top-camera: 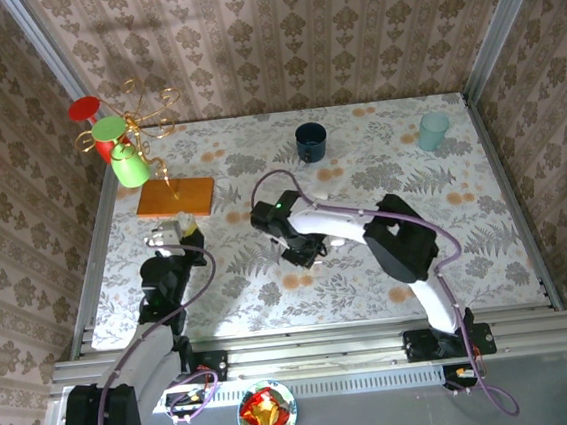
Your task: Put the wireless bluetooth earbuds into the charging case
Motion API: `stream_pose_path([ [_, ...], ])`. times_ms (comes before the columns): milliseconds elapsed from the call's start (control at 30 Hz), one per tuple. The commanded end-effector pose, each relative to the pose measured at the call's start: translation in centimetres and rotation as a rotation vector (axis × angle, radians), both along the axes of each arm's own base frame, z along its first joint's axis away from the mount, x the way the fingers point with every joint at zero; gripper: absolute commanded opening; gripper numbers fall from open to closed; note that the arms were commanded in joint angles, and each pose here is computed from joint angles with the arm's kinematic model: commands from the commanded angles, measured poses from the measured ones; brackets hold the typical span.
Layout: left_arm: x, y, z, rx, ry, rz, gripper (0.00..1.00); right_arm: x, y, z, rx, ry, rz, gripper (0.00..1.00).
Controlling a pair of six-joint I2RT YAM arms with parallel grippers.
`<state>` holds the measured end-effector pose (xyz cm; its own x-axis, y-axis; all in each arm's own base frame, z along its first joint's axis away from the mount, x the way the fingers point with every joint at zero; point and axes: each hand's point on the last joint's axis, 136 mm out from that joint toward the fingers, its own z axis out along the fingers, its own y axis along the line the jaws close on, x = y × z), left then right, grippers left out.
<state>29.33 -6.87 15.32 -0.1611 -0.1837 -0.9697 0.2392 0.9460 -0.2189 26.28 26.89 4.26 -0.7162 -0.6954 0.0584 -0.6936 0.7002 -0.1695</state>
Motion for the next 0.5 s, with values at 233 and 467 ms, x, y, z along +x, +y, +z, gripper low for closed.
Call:
stream_pose_path([
  [233, 0.0, -2.1, 2.5, 0.023, -0.091, -0.093, 0.0, 3.4, 1.1, 6.0, 0.464, -0.192, -0.226, 0.24],
  [467, -0.4, -5.7, 2.8, 0.096, -0.137, -0.221, 0.0, 4.9, 2.1, 12.1, 0.888, -0.297, -0.282, 0.24],
])
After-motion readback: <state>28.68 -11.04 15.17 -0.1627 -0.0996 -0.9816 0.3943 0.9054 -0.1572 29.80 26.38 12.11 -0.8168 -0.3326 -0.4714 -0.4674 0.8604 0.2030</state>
